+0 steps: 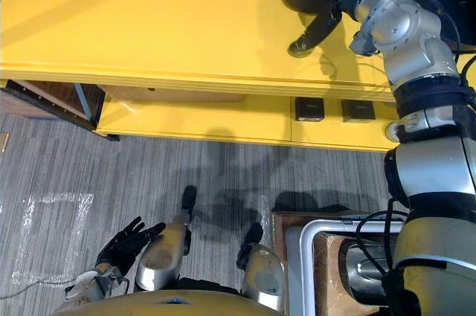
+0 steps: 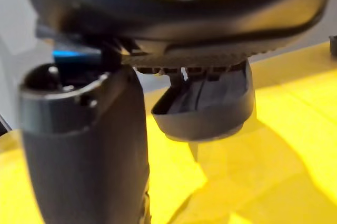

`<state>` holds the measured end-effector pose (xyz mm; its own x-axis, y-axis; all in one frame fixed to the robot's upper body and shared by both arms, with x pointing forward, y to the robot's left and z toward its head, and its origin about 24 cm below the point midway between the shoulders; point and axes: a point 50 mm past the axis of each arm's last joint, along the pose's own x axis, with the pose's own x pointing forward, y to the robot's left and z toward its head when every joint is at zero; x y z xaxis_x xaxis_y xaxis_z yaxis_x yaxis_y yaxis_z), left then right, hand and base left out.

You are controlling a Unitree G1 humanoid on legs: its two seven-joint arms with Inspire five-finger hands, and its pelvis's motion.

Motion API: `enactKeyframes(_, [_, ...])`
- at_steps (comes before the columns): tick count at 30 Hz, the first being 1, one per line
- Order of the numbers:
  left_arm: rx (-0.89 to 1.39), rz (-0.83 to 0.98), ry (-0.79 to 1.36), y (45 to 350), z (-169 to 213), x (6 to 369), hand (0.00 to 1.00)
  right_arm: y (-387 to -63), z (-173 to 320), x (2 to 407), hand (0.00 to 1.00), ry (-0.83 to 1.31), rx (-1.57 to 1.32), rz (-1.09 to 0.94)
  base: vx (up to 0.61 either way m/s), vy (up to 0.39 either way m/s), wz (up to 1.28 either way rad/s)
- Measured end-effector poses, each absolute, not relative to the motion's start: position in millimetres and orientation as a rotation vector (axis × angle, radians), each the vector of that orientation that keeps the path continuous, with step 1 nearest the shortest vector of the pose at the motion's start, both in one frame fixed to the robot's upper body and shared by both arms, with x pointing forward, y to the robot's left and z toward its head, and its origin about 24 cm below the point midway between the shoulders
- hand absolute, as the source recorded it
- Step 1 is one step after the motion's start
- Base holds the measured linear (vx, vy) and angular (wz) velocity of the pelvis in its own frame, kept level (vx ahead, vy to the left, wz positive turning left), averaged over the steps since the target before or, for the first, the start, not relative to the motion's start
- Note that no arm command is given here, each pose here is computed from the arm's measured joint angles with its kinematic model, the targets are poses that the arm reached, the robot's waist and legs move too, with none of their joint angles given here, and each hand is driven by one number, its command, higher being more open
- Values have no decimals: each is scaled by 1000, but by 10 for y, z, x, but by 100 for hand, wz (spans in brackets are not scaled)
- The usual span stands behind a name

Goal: Walk over and take three plastic housings, then place them on the shelf

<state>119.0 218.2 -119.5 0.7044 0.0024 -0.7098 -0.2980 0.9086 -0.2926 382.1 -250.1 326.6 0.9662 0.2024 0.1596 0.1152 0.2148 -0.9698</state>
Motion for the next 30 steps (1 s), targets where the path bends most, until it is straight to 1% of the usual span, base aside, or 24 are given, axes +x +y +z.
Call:
enactKeyframes(5, [-414, 177, 818, 2154, -1257, 1127, 100, -2353, 3412, 3709, 100, -347, -1432, 133, -18, -40, -22])
enactKeyframes(8, [-384, 196, 874, 2150, -1327, 1034, 100, -2307, 3332, 3630, 100, -345, -1485, 199, 42, -36, -14])
enactKeyframes(12, [-374, 218, 893, 2154, -1350, 999, 100, -2209, 3224, 3572, 100, -323, -1514, 270, 22, -30, -7])
enactKeyframes(19, [-369, 257, 950, 2161, -1420, 893, 100, -2142, 3061, 3557, 100, -311, -1400, 306, -30, -26, -11])
enactKeyframes(24, [-372, 269, 983, 2161, -1460, 817, 100, -1954, 2897, 3668, 100, -301, -1326, 360, -28, -13, 6])
enactKeyframes(26, [-372, 270, 985, 2162, -1461, 815, 100, -1972, 2787, 3748, 100, -229, -1318, 344, -37, -16, 19])
enactKeyframes(30, [-370, 273, 986, 2168, -1461, 811, 100, -2175, 2541, 3908, 100, -13, -1317, 262, -7, -10, 28])
